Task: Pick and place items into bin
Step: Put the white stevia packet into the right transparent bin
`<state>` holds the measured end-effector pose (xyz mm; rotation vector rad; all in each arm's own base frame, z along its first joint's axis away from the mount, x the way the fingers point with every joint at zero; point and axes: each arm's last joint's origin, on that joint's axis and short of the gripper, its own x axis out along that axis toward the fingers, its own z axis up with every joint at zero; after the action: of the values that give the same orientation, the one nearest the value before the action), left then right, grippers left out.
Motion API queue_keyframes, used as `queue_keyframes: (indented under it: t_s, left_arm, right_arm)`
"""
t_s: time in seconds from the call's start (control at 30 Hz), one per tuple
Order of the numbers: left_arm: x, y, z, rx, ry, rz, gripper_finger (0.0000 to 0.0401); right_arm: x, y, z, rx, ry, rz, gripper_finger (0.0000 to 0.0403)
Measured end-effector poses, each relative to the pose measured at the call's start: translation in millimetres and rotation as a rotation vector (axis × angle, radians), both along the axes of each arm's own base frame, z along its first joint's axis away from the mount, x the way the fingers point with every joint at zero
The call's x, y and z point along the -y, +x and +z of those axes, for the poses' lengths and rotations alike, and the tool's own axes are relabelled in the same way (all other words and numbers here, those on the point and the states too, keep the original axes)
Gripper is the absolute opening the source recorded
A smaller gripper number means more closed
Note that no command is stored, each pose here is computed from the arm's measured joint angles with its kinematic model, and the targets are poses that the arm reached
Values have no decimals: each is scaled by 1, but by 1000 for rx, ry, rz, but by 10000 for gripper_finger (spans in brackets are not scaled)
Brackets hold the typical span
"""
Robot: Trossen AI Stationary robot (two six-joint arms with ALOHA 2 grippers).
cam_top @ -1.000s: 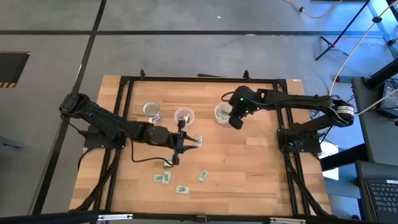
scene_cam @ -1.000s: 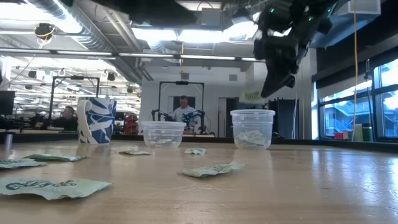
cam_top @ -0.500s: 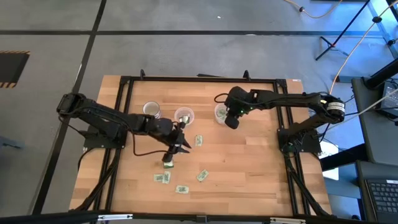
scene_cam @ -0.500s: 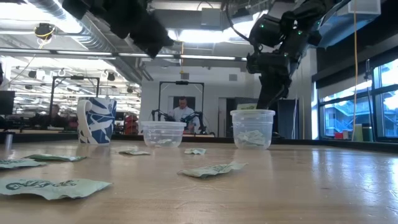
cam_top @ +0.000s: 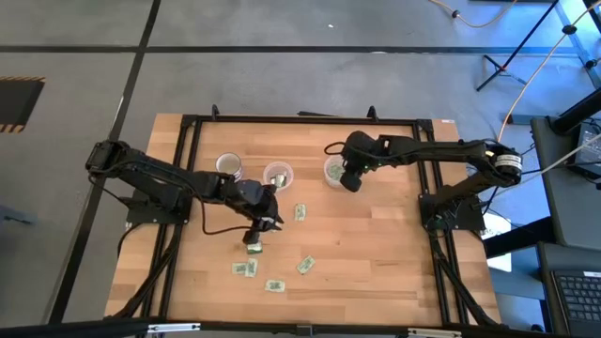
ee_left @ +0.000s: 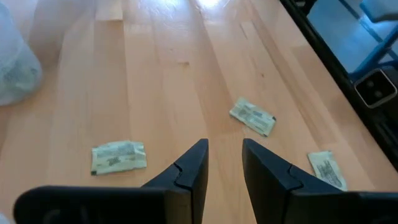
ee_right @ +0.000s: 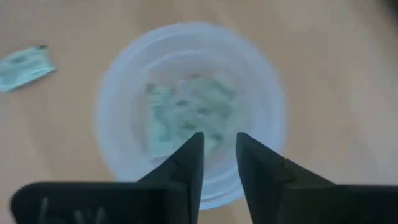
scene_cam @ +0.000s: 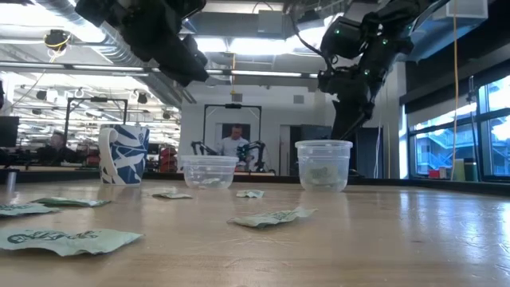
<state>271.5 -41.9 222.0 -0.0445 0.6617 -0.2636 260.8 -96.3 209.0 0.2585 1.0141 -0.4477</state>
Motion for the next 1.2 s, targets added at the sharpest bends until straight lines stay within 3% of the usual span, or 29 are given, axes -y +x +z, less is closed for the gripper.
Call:
queue_keyframes:
  t_s: [0.2, 0.4, 0.63, 0.83, 1.07, 1.2]
  left_arm:
    - [4, -3, -2, -32, 4, -11, 92]
    - [3, -3, -3, -56, -23, 28, 92]
    - [2, -8, -9, -129, -1, 38, 92]
    - [8, -5, -5, -70, -11, 20, 92]
    - [13, -5, -3, -50, -15, 0, 92]
    - [15, -5, -3, -50, -15, -8, 92]
  right_arm:
    - [0, -5, 19, 69, -91, 5, 119]
    - [-12, -10, 42, 170, -163, 91, 120]
    - [-44, 4, 51, 276, -190, 362, 120]
    - [-85, 33, 36, 310, -291, 634, 112]
    - [-112, 68, -1, 337, -333, 764, 97]
    - [-114, 82, -25, 341, -332, 767, 88]
